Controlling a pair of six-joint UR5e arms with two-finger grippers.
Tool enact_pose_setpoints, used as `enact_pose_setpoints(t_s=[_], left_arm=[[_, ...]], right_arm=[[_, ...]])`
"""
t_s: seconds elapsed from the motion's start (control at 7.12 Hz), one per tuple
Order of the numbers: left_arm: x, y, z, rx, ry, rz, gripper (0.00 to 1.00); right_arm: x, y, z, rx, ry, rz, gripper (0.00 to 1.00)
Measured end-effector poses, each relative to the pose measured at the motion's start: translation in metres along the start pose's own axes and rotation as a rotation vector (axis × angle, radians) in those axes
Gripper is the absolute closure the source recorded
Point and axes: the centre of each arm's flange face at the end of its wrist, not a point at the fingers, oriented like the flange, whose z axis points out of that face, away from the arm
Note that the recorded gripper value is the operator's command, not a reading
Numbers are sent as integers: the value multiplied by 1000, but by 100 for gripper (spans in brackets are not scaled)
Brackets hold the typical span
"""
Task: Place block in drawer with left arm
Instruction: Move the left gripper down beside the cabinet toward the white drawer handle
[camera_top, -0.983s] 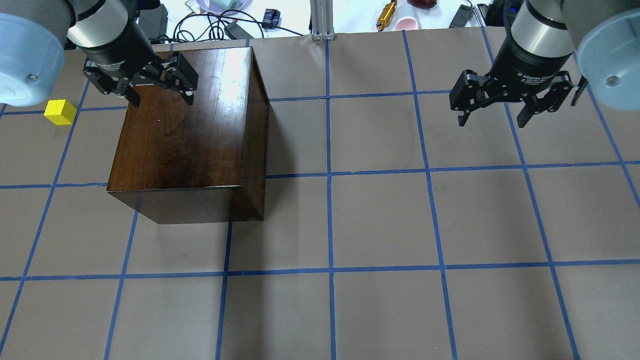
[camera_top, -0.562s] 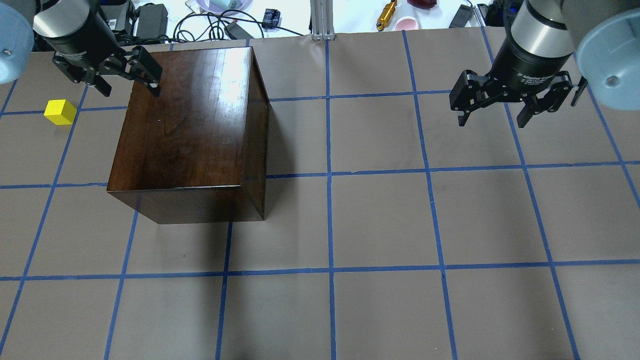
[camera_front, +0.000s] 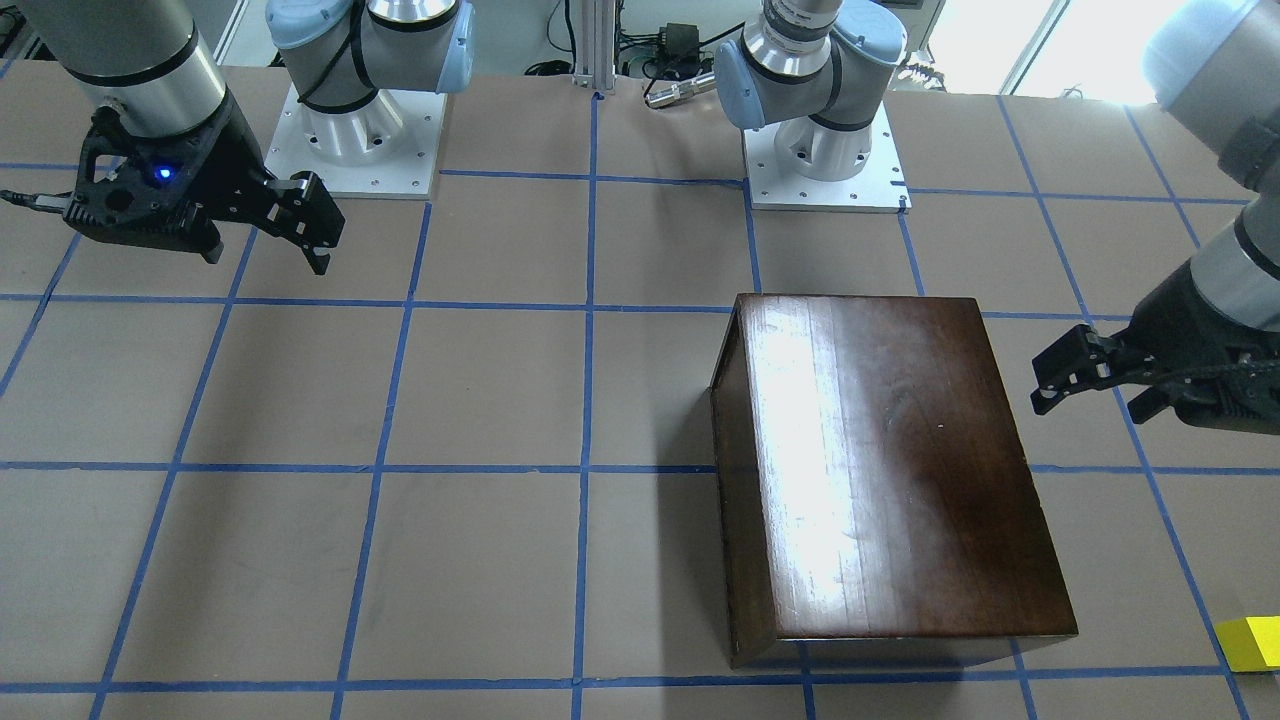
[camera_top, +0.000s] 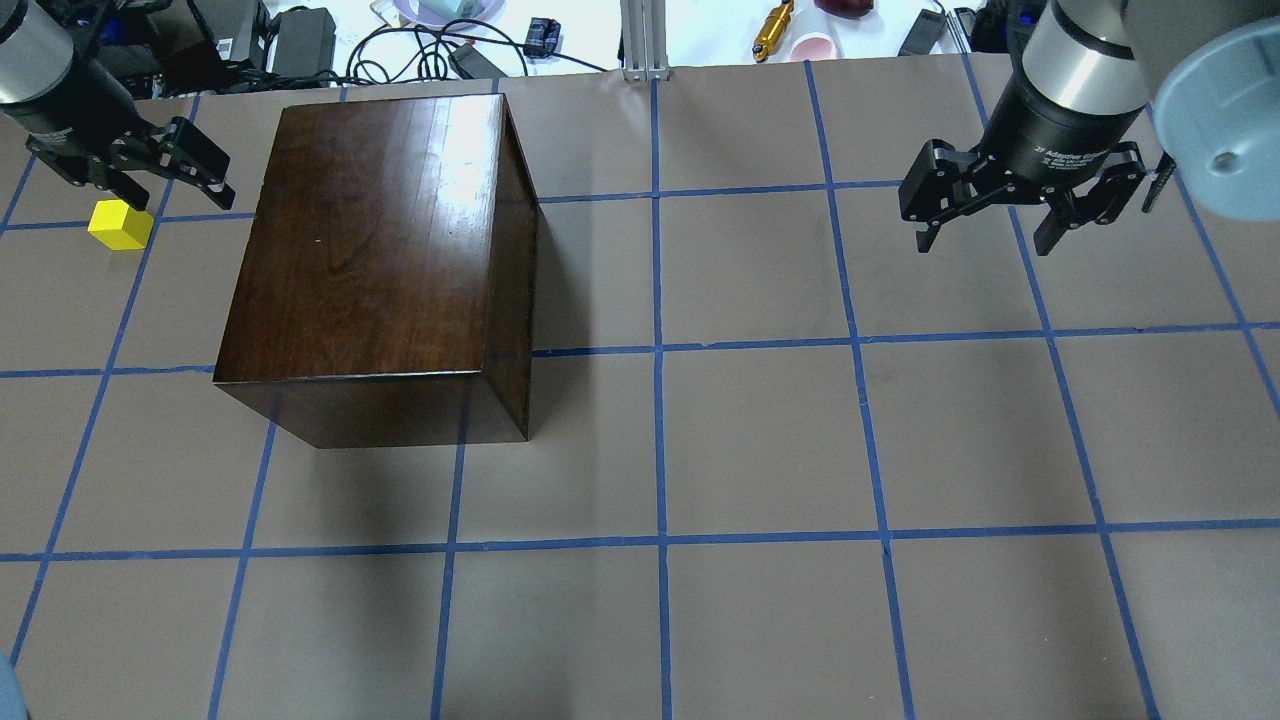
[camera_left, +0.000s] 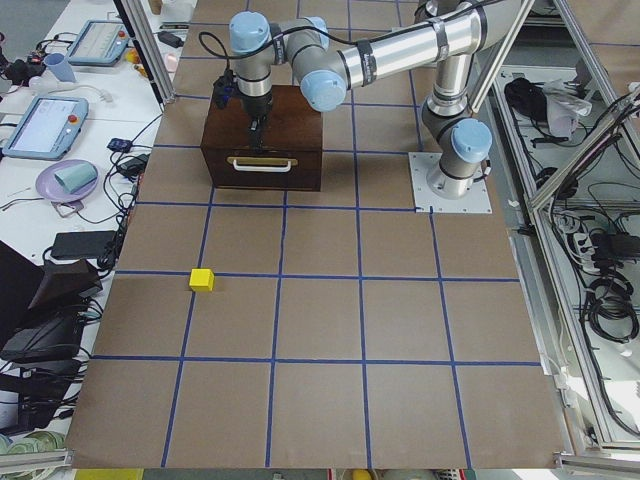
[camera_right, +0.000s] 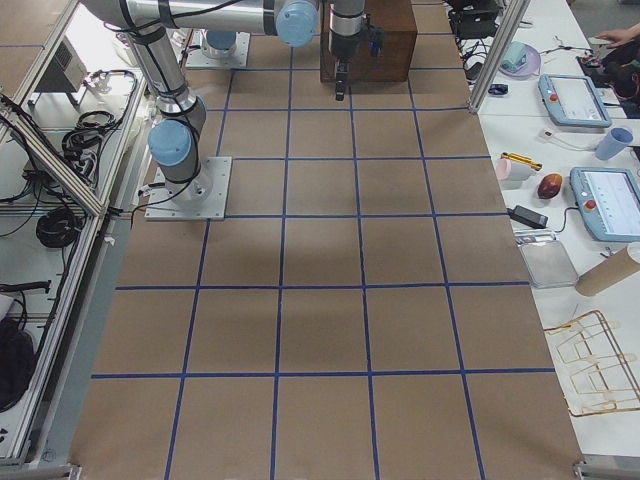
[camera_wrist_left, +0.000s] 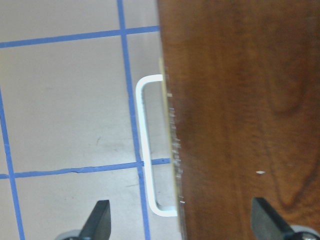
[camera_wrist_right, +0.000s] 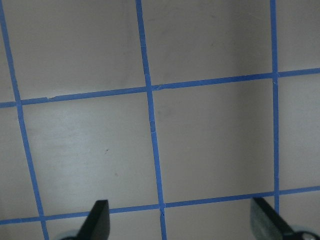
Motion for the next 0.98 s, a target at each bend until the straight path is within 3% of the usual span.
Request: enact_pose_setpoints(t_s=[0.42, 0.98], left_arm=[[-50, 0, 38, -9, 100, 72, 0], [-74, -1, 101, -28, 264, 17, 0]], right_arm=[[0, 0, 0, 0, 0, 0, 0], [0, 0, 0, 0, 0, 0, 0]])
